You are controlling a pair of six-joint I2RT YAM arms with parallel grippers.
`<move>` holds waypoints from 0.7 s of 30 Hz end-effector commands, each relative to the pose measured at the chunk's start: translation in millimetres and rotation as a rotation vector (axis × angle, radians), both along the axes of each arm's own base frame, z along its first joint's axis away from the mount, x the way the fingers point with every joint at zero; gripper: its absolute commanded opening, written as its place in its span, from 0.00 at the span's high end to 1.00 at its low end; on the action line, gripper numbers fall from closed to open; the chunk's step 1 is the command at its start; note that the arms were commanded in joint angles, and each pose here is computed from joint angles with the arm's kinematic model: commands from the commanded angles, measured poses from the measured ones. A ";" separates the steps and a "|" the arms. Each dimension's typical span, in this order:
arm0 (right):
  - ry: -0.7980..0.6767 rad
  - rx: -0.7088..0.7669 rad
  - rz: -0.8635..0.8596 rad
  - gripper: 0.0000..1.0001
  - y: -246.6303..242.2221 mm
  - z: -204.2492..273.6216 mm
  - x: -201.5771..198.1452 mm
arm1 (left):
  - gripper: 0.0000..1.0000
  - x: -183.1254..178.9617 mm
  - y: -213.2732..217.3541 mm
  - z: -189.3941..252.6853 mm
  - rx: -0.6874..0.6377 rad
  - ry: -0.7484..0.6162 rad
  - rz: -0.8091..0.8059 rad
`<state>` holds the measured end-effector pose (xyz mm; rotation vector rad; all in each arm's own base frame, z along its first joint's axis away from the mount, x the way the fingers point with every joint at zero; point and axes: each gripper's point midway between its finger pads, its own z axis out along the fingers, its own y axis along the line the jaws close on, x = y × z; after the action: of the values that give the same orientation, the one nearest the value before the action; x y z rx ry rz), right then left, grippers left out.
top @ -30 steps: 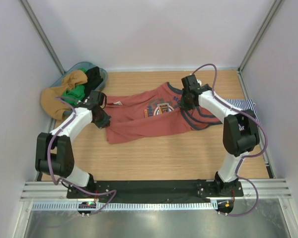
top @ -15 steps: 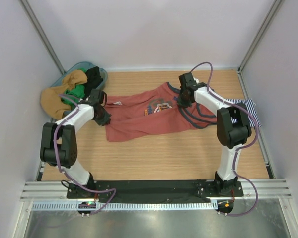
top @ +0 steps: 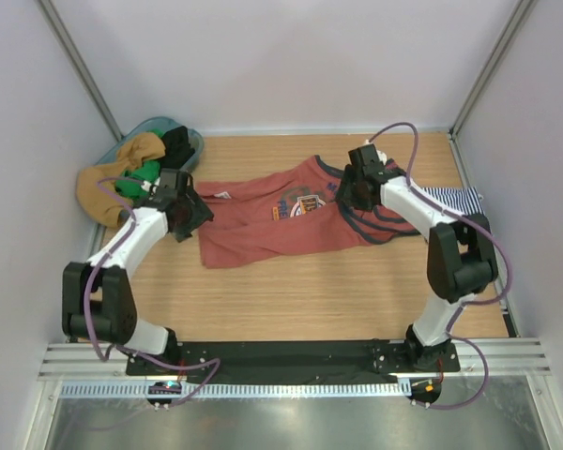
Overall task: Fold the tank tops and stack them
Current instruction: Fold the tank top
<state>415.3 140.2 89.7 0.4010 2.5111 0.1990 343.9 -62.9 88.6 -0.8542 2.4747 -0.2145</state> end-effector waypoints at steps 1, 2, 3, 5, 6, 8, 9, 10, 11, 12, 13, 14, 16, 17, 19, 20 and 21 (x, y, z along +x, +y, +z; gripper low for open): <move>-0.094 0.033 -0.008 0.41 -5.1 27.5 -12.4 | 0.30 -11.5 -7.9 18.4 -0.059 -0.066 -0.022; -0.105 0.040 -0.009 0.43 -7.1 32.9 -19.4 | 0.30 -15.8 -11.4 19.3 -0.077 -0.071 -0.023; -0.074 0.041 -0.014 0.44 -10.1 21.7 -32.9 | 0.31 -21.4 -17.2 23.9 -0.091 -0.086 -0.039; -0.055 0.060 -0.005 0.43 -12.1 12.8 -53.3 | 0.31 -36.4 -23.7 15.1 -0.107 -0.065 -0.046; -0.049 0.067 -0.012 0.42 -13.2 10.2 -59.4 | 0.31 -40.7 -25.8 12.2 -0.111 -0.061 -0.050; -0.039 0.067 -0.021 0.40 -18.5 2.3 -74.5 | 0.31 -54.0 -31.7 2.7 -0.117 -0.041 -0.062; -0.034 0.072 -0.035 0.39 -20.4 -0.4 -79.0 | 0.32 -62.7 -38.1 -4.0 -0.146 -0.016 -0.069; -0.042 0.079 -0.039 0.38 -20.3 -1.1 -81.0 | 0.32 -65.6 -41.0 -6.3 -0.153 -0.012 -0.073; -0.026 0.082 -0.049 0.38 -22.5 -9.1 -87.9 | 0.32 -67.9 -44.9 -9.3 -0.157 -0.008 -0.078; -0.042 0.093 -0.051 0.37 -21.2 -7.9 -87.2 | 0.33 -71.6 -45.2 -14.2 -0.159 0.004 -0.069; -0.037 0.105 -0.062 0.35 -20.2 -10.9 -88.4 | 0.33 -71.3 -47.6 -16.3 -0.166 0.002 -0.072; -0.030 0.108 -0.066 0.34 -20.6 -14.5 -90.2 | 0.33 -71.8 -48.7 -18.4 -0.167 0.004 -0.072; -0.021 0.111 -0.075 0.34 -19.1 -22.1 -87.8 | 0.34 -70.8 -48.0 -22.4 -0.164 0.005 -0.065; -0.020 0.109 -0.076 0.34 -18.6 -24.1 -85.4 | 0.34 -70.6 -48.0 -25.4 -0.160 0.012 -0.063; 0.001 0.097 -0.082 0.34 -18.4 -35.3 -81.5 | 0.34 -68.4 -47.4 -27.5 -0.155 0.012 -0.059; 0.002 0.095 -0.085 0.34 -17.7 -36.1 -78.1 | 0.34 -67.5 -47.2 -28.8 -0.152 0.014 -0.056; 0.006 0.092 -0.093 0.34 -18.3 -38.7 -75.9 | 0.34 -66.8 -47.3 -32.1 -0.149 0.024 -0.057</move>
<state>315.6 117.0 46.7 0.5131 2.5533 0.2531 262.2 -105.6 53.2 -0.8480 2.5778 -0.3838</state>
